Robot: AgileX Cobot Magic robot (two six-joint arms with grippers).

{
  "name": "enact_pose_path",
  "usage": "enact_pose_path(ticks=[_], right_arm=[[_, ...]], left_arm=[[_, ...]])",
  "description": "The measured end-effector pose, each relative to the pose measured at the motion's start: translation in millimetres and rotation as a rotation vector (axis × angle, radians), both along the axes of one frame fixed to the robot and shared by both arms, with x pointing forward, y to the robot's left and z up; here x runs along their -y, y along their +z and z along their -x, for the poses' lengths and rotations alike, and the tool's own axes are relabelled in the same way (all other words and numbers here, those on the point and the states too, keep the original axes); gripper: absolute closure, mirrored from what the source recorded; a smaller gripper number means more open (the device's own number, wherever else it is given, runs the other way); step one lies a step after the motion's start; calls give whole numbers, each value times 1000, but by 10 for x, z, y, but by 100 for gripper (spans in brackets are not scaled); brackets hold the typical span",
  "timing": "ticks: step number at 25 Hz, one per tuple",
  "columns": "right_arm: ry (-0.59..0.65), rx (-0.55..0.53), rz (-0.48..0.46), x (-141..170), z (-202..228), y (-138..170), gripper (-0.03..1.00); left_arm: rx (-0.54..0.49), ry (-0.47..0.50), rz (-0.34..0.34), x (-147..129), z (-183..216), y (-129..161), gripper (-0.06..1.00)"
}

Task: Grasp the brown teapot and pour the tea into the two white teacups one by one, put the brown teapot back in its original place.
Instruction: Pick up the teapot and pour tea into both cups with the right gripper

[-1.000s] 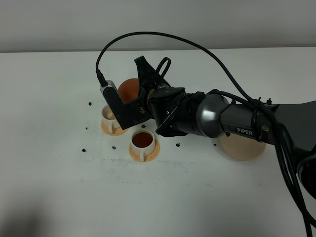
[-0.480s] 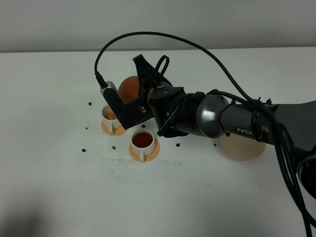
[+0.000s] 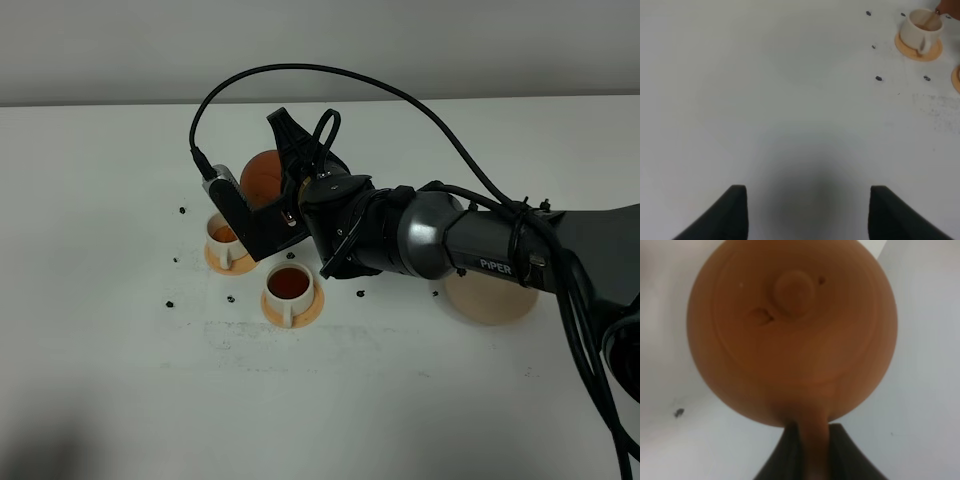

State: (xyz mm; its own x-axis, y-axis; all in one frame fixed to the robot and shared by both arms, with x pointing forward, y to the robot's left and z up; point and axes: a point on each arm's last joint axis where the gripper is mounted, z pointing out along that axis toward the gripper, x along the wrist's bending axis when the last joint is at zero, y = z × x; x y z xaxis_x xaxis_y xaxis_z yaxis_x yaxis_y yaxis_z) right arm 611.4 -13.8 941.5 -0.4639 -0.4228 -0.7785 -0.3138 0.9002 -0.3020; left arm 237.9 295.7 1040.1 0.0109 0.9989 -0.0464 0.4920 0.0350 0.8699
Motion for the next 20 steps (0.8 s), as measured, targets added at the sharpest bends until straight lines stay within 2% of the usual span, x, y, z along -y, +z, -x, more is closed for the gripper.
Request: enact_pose_path(ticks=[20], right_arm=[[36, 41, 42, -36, 14, 38, 88]], left_arm=[[0, 0, -1, 0, 0, 0, 44]])
